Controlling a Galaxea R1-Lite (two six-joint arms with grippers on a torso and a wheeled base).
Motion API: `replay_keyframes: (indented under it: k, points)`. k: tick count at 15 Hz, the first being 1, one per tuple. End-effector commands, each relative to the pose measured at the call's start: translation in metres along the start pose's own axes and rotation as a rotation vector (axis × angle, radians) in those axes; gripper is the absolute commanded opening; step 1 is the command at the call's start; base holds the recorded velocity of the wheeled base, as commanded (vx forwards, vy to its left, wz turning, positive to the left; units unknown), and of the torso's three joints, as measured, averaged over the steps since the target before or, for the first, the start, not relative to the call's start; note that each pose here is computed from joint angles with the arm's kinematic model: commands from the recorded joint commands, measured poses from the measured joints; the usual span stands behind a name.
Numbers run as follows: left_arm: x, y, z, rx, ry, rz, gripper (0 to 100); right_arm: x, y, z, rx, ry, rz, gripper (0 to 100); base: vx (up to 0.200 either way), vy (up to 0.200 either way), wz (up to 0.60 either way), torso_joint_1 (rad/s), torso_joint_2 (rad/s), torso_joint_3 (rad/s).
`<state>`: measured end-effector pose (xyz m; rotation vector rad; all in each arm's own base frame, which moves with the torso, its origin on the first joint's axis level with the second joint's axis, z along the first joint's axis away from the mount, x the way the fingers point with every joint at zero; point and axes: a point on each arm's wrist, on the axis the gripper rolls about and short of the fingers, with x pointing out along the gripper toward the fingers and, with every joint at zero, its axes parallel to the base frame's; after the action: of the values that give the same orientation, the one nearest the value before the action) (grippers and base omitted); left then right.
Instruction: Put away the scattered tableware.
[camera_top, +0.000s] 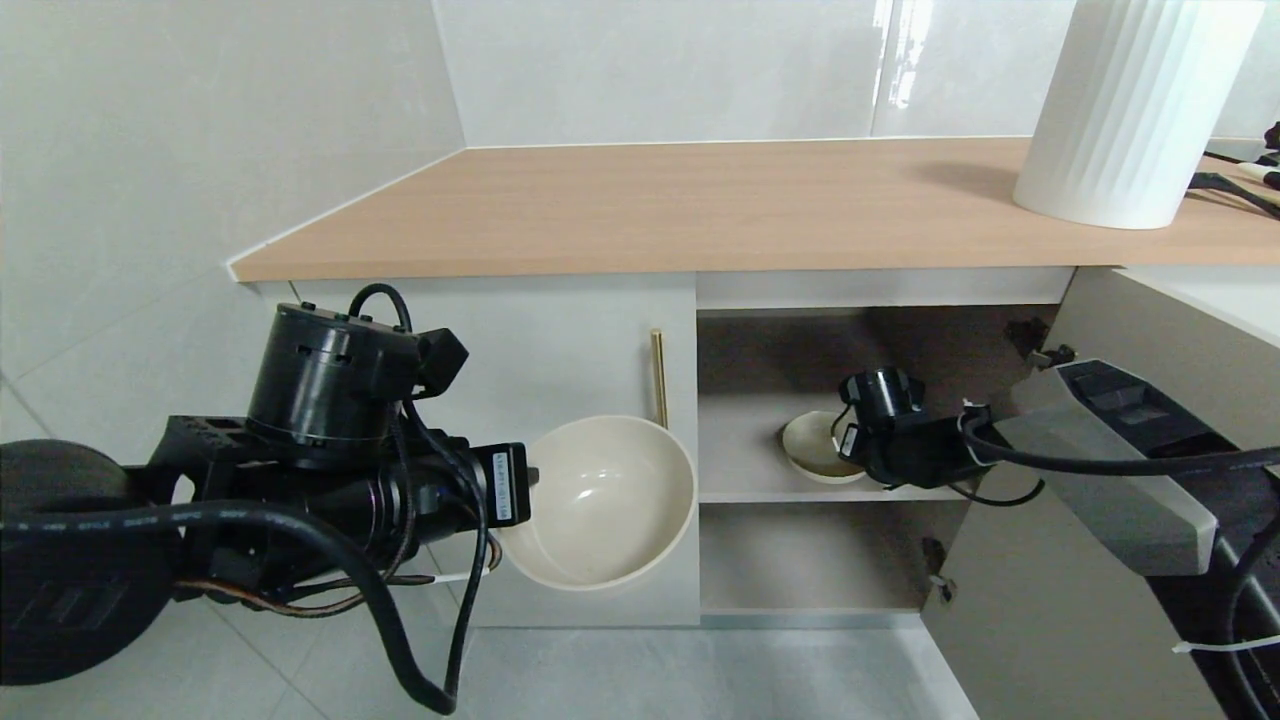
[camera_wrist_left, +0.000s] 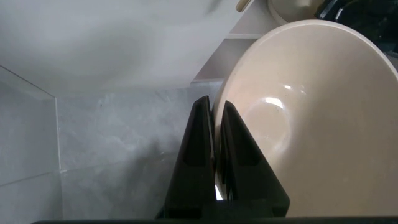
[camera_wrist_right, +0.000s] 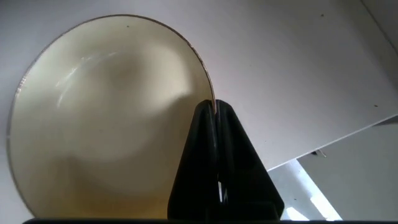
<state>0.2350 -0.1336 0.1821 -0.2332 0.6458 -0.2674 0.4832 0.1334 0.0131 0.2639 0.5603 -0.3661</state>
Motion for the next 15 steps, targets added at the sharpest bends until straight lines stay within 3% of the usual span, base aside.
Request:
replay_keyframes:
  k: [1,4,5,8,10,11,13,14,15]
  points:
    - [0.001,0.000,0.000,0.000,0.002,0.001,0,0.002,0.000,-0.001,0.001,-0.001,-0.003,0,0.000,0.000,0.00,0.000,0.00,0.000]
    - [0.001,0.000,0.000,0.000,0.003,0.001,0,0.001,0.001,-0.001,0.006,-0.005,-0.001,0,0.000,0.000,0.00,0.000,0.00,0.000]
    - [0.002,0.000,-0.001,0.000,0.005,0.002,0,0.000,0.001,0.001,0.010,-0.008,0.001,100,0.000,0.000,0.00,0.000,0.00,0.000]
    - [0.008,-0.001,-0.002,0.006,0.016,0.006,0,-0.013,0.003,0.013,0.054,-0.029,0.008,100,0.000,0.000,0.00,0.000,0.00,0.000]
    - [0.021,-0.013,0.002,0.037,-0.026,-0.037,0,-0.042,-0.001,0.023,0.048,-0.028,0.018,100,0.000,0.000,0.00,0.000,0.00,0.000]
    - [0.025,-0.018,0.000,0.066,-0.027,-0.047,0,-0.066,-0.003,0.026,0.033,-0.015,0.038,100,0.000,0.000,0.00,0.000,0.00,0.000]
    - [0.031,-0.021,-0.005,0.077,-0.002,-0.048,0,-0.110,-0.005,0.028,-0.011,0.028,0.129,100,0.000,0.000,0.00,0.000,0.00,0.000]
    - [0.036,-0.025,-0.013,0.106,0.027,-0.055,0,-0.156,-0.009,0.028,-0.081,0.073,0.247,100,0.000,0.000,0.00,0.000,0.00,0.000]
    - [0.041,-0.032,-0.023,0.158,0.060,-0.067,0,-0.186,-0.014,0.025,-0.144,0.092,0.322,100,0.000,0.000,0.00,0.000,0.00,0.000]
